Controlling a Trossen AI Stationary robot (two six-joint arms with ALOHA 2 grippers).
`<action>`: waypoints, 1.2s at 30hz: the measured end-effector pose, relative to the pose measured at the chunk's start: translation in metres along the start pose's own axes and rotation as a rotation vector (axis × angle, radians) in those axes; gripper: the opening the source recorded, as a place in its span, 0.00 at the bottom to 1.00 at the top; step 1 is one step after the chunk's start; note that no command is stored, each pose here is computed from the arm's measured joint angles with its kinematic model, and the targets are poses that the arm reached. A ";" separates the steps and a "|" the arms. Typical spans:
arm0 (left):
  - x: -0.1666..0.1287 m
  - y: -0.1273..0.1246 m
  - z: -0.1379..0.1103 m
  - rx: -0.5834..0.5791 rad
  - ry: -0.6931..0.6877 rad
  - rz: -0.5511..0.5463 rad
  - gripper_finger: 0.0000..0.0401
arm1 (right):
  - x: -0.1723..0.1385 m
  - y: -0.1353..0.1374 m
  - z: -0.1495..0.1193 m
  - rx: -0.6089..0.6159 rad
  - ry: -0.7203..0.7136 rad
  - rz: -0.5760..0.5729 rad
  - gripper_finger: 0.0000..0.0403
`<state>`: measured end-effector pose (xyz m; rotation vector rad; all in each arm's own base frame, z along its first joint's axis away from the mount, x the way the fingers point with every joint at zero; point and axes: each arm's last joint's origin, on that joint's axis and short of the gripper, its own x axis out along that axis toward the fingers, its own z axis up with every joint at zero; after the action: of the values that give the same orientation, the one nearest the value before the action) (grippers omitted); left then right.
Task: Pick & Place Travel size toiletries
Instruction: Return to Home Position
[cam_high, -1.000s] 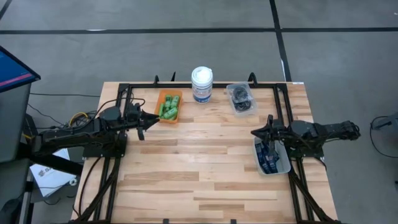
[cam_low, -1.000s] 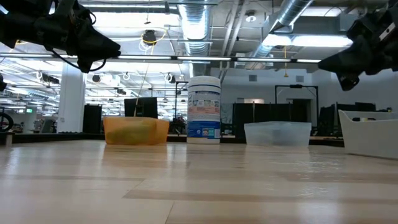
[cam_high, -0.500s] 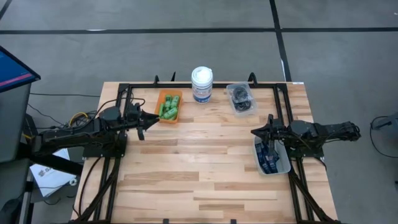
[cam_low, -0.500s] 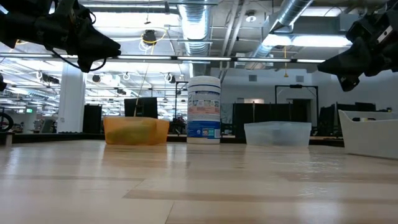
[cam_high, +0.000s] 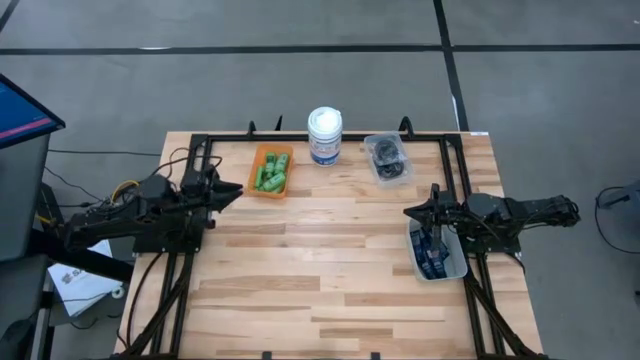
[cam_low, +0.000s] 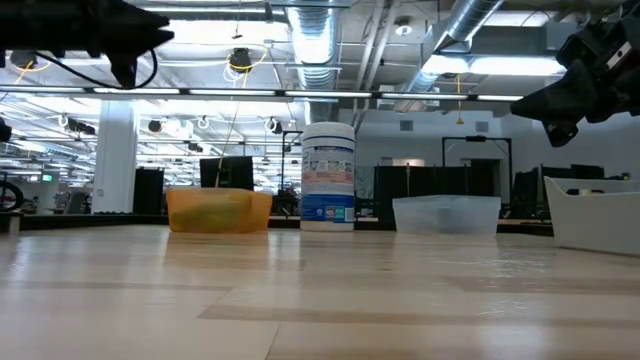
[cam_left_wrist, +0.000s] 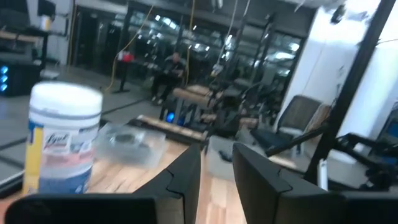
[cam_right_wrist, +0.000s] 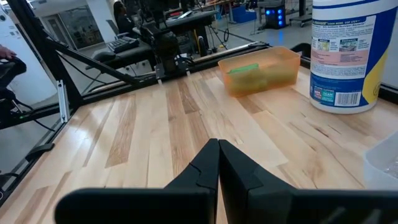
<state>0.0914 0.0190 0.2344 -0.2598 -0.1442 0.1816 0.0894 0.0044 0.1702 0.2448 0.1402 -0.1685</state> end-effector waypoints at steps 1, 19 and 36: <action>-0.002 -0.001 0.001 -0.001 -0.014 -0.010 0.22 | 0.000 0.000 0.000 0.000 0.000 0.000 0.00; -0.011 -0.002 -0.021 0.072 -0.025 -0.067 0.22 | 0.000 0.000 0.000 0.000 0.000 -0.001 0.00; -0.005 0.006 -0.067 -0.092 0.112 -0.079 0.22 | 0.000 0.000 0.000 0.000 -0.001 -0.002 0.00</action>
<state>0.0969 0.0072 0.1687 -0.3549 -0.0512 0.0821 0.0895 0.0043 0.1701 0.2447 0.1395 -0.1708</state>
